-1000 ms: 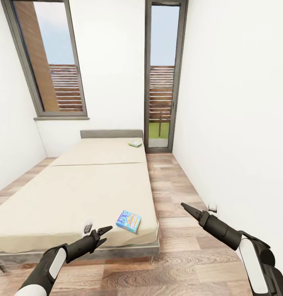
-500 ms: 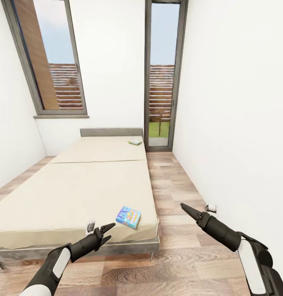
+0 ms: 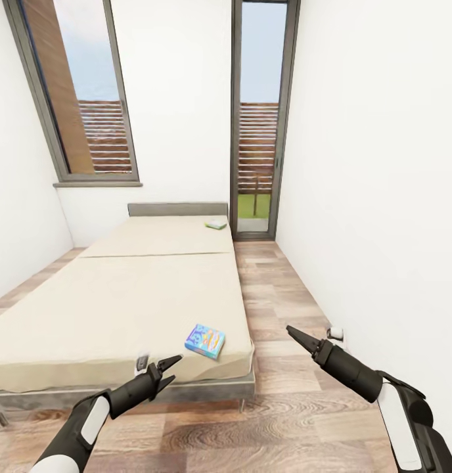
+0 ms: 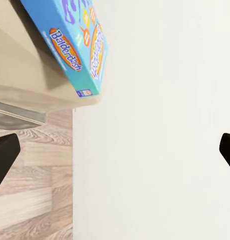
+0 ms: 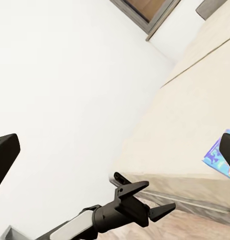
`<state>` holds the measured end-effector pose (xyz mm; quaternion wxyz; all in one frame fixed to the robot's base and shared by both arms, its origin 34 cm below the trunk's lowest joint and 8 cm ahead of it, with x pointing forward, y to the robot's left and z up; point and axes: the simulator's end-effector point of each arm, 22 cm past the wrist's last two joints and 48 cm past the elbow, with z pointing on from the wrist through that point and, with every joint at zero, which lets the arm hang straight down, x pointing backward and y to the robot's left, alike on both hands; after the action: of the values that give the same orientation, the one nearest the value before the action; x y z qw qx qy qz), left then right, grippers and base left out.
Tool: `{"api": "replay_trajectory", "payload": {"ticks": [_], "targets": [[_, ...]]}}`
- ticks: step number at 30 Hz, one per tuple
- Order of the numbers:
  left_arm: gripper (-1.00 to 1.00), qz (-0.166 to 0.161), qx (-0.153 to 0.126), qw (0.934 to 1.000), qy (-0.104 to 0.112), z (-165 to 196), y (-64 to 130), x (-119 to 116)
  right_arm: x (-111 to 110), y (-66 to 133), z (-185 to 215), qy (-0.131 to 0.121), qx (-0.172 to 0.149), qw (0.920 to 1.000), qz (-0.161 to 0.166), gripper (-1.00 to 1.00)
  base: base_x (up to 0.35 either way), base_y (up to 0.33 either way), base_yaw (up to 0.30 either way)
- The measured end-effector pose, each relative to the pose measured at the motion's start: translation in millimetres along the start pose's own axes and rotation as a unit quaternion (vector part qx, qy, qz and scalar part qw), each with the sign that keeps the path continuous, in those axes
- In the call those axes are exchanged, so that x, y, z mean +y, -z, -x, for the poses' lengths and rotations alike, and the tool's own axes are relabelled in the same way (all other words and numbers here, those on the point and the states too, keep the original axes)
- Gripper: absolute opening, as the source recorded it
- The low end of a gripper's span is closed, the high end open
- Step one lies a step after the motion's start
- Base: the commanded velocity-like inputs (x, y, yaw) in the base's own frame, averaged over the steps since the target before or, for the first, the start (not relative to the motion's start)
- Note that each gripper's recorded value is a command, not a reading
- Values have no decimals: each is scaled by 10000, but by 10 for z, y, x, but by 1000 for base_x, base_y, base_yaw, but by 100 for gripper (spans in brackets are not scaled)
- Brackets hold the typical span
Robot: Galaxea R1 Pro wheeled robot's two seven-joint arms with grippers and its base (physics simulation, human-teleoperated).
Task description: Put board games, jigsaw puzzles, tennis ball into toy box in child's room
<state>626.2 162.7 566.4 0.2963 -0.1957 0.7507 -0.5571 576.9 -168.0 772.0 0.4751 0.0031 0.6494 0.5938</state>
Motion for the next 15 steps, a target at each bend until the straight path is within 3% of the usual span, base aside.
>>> {"api": "replay_trajectory", "payload": {"ticks": [15], "targets": [[100, -82, -197, 9997, 89, -10, 70, 309, -229, 75, -245, -6, 22, 10000, -49, 100, 0, 0, 0]]}}
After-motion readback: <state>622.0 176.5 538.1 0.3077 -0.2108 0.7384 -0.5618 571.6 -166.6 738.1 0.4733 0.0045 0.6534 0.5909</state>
